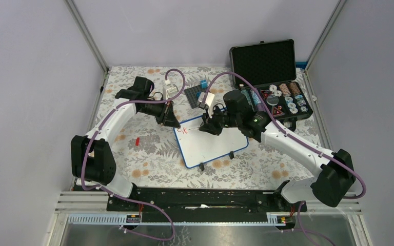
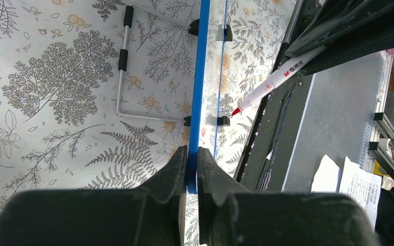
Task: Write a sentence on the whiteboard
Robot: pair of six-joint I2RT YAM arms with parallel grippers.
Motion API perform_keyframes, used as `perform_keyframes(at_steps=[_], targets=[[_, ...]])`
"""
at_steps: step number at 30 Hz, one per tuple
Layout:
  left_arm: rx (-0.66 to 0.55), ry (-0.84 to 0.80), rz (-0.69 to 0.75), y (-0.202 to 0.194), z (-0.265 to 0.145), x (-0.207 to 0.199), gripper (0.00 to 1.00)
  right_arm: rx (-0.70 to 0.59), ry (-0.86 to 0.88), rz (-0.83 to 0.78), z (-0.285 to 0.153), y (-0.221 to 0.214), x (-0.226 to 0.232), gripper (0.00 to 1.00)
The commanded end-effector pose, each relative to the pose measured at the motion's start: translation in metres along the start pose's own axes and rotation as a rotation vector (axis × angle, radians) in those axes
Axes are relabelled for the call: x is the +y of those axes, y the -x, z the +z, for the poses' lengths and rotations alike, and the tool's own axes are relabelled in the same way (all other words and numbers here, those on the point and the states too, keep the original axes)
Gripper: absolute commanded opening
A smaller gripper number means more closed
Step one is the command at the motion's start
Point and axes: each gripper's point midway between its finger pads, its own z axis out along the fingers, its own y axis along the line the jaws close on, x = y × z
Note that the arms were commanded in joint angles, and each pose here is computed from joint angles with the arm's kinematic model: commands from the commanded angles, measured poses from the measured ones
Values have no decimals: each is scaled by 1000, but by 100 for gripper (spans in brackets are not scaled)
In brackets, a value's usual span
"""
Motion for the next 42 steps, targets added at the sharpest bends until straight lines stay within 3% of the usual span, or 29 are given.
perform_keyframes(at_steps=[1,5,42], targets=[[-35,15,65,10,-3,-1,4,-35,-30,-10,4,11,-8,0],[-34,11,63,9,-2,-1,0,-35,-33,-9,5,12,-9,0],[-32,3,55,7,-1,-1,0,-48,-49,-20,14,22,-16,0]])
